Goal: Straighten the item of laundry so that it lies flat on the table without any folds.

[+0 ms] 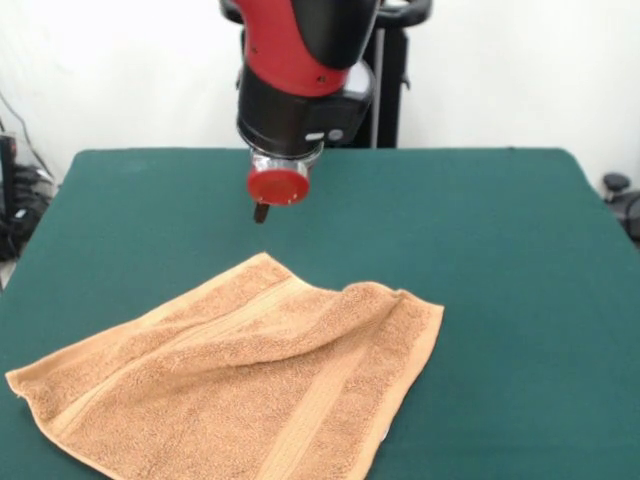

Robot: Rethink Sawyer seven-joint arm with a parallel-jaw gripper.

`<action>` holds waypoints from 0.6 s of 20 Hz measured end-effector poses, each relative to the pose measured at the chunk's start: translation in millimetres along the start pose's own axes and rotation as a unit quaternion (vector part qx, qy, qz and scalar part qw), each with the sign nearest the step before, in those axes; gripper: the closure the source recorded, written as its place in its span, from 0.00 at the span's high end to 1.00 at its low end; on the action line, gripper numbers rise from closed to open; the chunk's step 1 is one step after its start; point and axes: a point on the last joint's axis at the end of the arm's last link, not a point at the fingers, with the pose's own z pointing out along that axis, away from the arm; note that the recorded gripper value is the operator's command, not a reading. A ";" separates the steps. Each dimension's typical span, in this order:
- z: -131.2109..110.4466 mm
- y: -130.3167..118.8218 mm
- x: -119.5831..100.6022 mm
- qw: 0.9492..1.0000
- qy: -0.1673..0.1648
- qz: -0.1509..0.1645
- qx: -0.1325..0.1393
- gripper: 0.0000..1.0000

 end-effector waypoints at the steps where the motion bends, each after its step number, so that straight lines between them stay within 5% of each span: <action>1: -1.0 0.7 0.2 1.000 -0.003 0.001 -0.004 0.00; 12: -8.7 28.6 -15.3 0.990 -0.033 0.063 -0.121 0.00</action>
